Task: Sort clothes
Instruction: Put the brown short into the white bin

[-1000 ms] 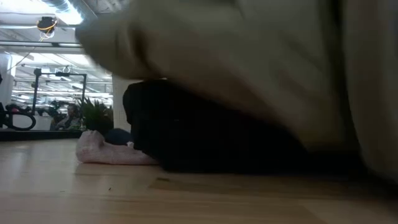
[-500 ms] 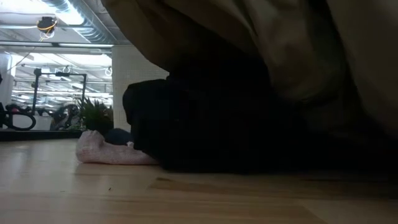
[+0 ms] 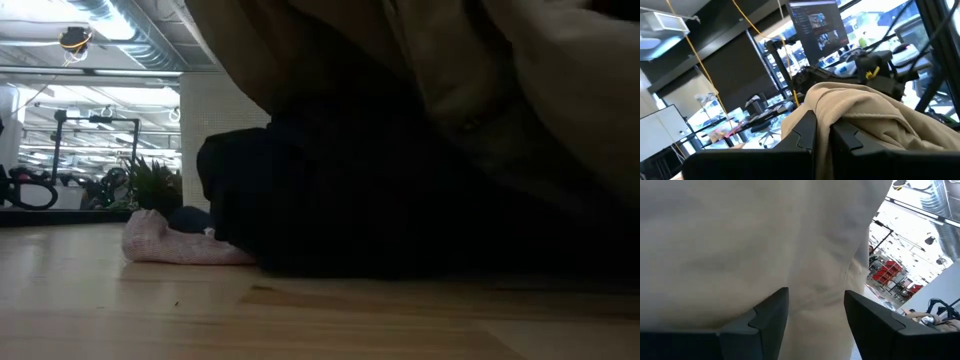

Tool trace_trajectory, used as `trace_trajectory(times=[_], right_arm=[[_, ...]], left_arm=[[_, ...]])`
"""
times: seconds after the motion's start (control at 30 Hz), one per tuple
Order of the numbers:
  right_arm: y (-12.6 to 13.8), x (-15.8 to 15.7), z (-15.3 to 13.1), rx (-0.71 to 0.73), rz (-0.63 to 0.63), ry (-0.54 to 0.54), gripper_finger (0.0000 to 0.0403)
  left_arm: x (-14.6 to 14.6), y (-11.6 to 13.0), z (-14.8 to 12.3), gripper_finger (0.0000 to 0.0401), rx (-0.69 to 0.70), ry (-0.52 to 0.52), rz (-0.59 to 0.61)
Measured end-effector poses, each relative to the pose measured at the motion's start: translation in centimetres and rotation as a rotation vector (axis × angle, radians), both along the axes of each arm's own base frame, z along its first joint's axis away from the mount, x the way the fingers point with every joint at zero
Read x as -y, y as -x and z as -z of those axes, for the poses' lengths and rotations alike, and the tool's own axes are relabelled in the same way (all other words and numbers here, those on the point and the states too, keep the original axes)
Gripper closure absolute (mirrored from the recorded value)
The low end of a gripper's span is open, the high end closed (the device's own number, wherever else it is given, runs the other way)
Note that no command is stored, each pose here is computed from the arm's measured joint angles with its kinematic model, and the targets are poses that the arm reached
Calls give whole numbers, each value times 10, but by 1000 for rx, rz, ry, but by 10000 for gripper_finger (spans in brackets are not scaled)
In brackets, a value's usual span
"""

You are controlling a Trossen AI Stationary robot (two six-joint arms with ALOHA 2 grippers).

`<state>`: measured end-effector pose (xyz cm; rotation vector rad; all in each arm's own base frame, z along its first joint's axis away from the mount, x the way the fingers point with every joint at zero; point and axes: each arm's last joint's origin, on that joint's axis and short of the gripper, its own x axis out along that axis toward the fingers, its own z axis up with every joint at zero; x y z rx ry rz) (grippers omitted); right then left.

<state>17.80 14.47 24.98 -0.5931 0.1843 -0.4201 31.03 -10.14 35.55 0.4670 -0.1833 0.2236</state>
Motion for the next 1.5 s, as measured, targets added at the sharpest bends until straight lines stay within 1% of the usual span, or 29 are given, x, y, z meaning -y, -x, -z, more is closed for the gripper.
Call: trace_trajectory(times=[0.17, 0.23, 0.3, 0.37, 0.43, 0.63, 0.73, 0.83, 0.9, 0.97, 1.1, 1.17, 1.3, 1.4, 1.5], right_arm=[[-3, 4, 1, 4, 21, -17, 194], [-4, 5, 2, 1, 28, -23, 194], [-6, 8, 4, -6, 34, -28, 194], [-8, 11, 5, -10, 32, -41, 194], [-10, 13, 6, -10, 42, -47, 194], [-12, 17, 6, -11, 61, -49, 194], [-12, 16, 6, -11, 61, -49, 194], [-12, 16, 6, -12, 53, -50, 194], [-14, 18, 6, -11, 53, -54, 194], [-16, 20, 6, -7, 48, -71, 194], [-23, 28, 6, -8, 8, -113, 194], [-27, 32, 7, -4, -16, -152, 194], [-31, 37, 9, -2, -43, -219, 194], [-30, 36, 8, 16, -48, -249, 194], [-31, 35, 3, 63, -54, -278, 194]], left_arm=[[-3, 8, -10, 389, 30, 12, 0], [-4, 10, -13, 388, 39, 2, -11], [-6, 14, -17, 388, 37, -34, -56], [-10, 20, -24, 387, 38, -89, -131], [-16, 31, -36, 387, 66, -122, -212], [-42, 76, -80, 387, 238, -144, -367], [-57, 102, -100, 387, 358, -109, -423], [-72, 130, -119, 387, 571, -79, -426], [-79, 144, -128, 386, 697, -109, -407], [-85, 153, -133, 386, 783, -154, -395], [-97, 160, -146, 386, 877, -222, -383], [-104, 156, -149, 386, 892, -248, -372], [-122, 145, -156, 386, 906, -250, -382], [-135, 134, -159, 386, 908, -257, -381], [-149, 126, -163, 386, 895, -317, -385]])
